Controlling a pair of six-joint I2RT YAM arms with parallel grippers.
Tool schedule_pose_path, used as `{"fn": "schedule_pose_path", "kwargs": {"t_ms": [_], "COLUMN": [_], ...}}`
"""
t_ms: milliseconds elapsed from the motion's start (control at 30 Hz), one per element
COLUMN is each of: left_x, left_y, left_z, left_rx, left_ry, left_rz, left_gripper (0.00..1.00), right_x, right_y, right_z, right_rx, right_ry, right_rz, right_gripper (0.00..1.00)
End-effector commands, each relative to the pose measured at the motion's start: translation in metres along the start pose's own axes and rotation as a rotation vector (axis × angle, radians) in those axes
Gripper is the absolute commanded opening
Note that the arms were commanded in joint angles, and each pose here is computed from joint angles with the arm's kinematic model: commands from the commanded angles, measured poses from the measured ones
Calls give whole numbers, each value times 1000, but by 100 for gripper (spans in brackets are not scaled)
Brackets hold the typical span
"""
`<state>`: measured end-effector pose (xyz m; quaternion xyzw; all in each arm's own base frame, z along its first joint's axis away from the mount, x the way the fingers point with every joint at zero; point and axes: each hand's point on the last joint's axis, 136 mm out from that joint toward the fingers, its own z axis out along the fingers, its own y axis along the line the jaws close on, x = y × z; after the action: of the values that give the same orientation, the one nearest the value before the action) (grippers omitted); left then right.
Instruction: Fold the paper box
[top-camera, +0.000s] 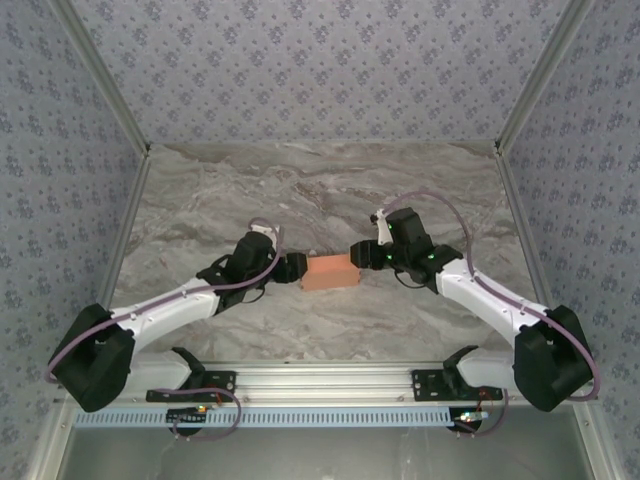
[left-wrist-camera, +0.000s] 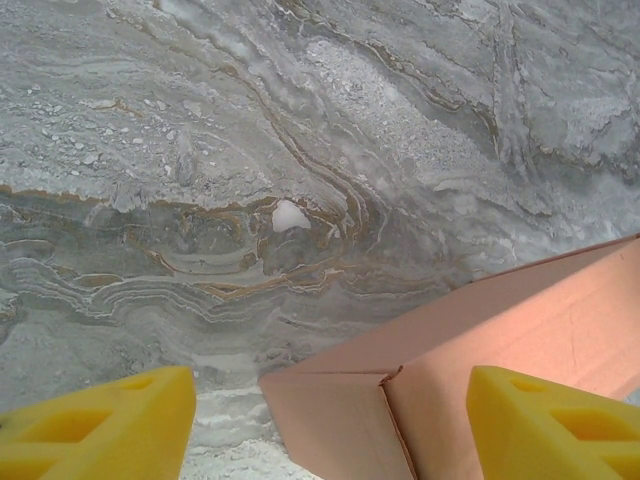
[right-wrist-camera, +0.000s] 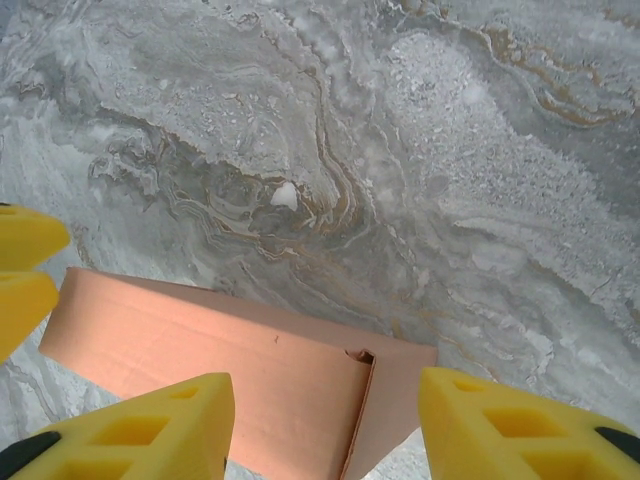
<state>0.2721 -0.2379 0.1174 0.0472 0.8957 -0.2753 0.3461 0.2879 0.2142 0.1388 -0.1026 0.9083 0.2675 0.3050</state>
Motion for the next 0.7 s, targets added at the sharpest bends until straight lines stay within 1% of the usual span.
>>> {"fn": "schedule_pose_path", "kwargs": {"t_ms": [0,200,267,400,567,667], "left_x": [-5,18,23,24,16,9], "left_y": [-11,-16,-16,-22,-30,-34], "left_z": [-6,6,11,18,22,23], "left_rx": [46,108,122,149,173,177], "left_ry": [-13,77,90,97,92,80], "left_rz": [-17,-87,-107,-114,-100,-91], "left_gripper": [74,74,72,66,58,57], "right_x": [6,19,25,30,23,16], "right_y": [-5,-2,-1,4,12,14], "right_z": [1,15,18,23,23,21], "right_rx": [32,-1,-3,-27,-60,-62], "right_ry": [32,81,101,113,90,68], "right_rz": [-14,9,10,17,22,15], "right_gripper": [54,54,54,54,50,48]}}
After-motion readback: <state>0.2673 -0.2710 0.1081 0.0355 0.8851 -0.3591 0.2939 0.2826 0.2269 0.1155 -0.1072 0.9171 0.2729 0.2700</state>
